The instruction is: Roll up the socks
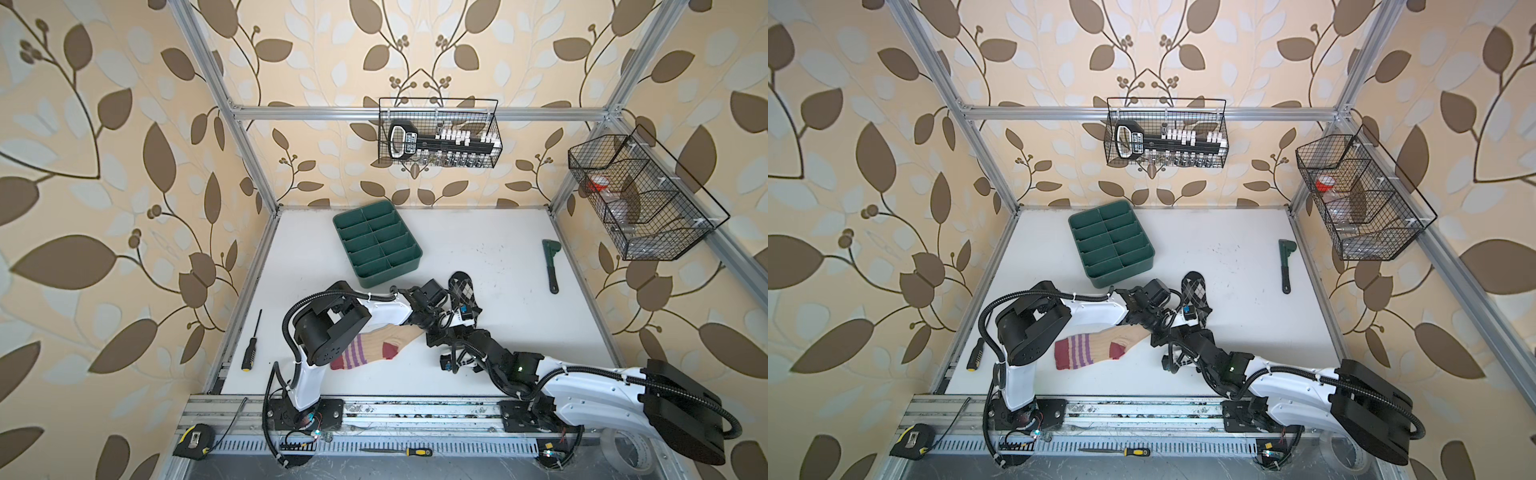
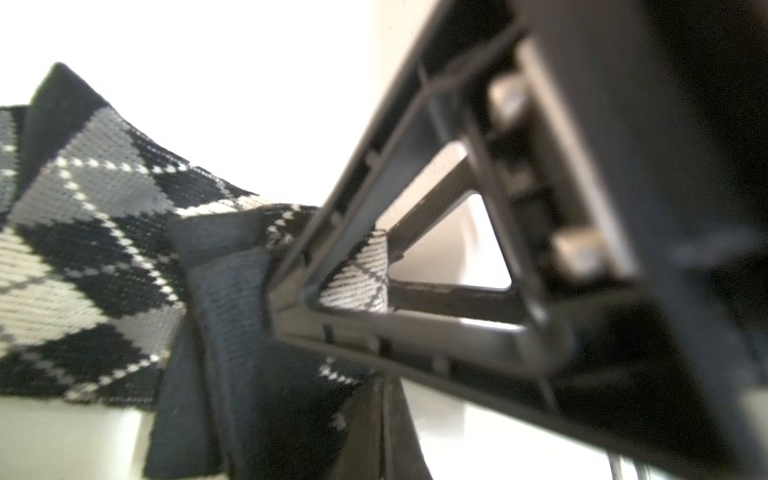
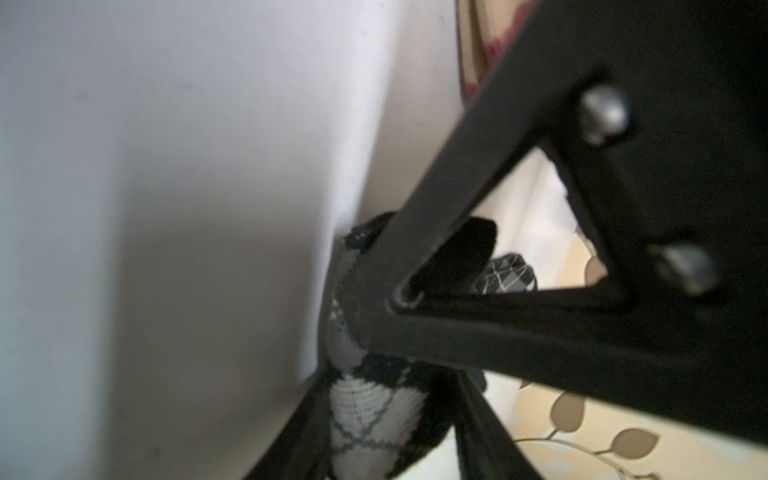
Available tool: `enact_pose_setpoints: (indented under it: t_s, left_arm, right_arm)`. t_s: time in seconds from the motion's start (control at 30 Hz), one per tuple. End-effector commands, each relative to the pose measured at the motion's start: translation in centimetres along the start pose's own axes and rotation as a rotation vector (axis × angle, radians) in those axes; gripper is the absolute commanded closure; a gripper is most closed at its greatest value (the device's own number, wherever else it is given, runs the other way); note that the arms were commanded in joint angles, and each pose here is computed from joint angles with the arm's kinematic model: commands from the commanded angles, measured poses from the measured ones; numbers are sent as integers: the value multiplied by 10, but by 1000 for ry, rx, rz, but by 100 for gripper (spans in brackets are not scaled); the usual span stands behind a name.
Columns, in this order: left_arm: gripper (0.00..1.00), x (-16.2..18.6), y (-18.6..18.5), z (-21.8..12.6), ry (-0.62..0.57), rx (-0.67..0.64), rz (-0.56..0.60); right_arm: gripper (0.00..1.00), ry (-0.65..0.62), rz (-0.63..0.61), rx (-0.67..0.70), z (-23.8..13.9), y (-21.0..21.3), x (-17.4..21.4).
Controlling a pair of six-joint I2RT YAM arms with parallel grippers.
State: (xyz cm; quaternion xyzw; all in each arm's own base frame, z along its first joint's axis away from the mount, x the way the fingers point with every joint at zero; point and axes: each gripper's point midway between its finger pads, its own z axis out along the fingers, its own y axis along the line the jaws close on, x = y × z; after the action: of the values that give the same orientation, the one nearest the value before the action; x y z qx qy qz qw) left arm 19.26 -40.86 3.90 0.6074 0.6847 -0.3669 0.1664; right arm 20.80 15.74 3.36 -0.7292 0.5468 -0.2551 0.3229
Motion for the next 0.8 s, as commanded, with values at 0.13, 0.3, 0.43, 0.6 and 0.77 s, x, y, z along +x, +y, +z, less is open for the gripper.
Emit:
enact_pose_setpoints:
  t_s: [0.13, 0.3, 0.43, 0.6, 0.77]
  left_arm:
    - [100, -23, -8, -17, -101, 11, 14]
    - [62, -45, 14, -61, -260, -175, -4]
    - [42, -54, 29, -119, -358, -403, 35]
    - [38, -57, 21, -190, -392, -679, 191]
    - [35, -51, -3, -231, -348, -801, 340]
  right_arm:
    - [100, -12, 15, -50, 1, 12, 1]
    - [100, -49, 50, -201, -10, 28, 0]
    - [100, -117, 136, -355, -27, 39, -8]
    - [100, -178, 263, -616, -48, 53, -18]
    - [100, -197, 391, -802, -57, 50, -29]
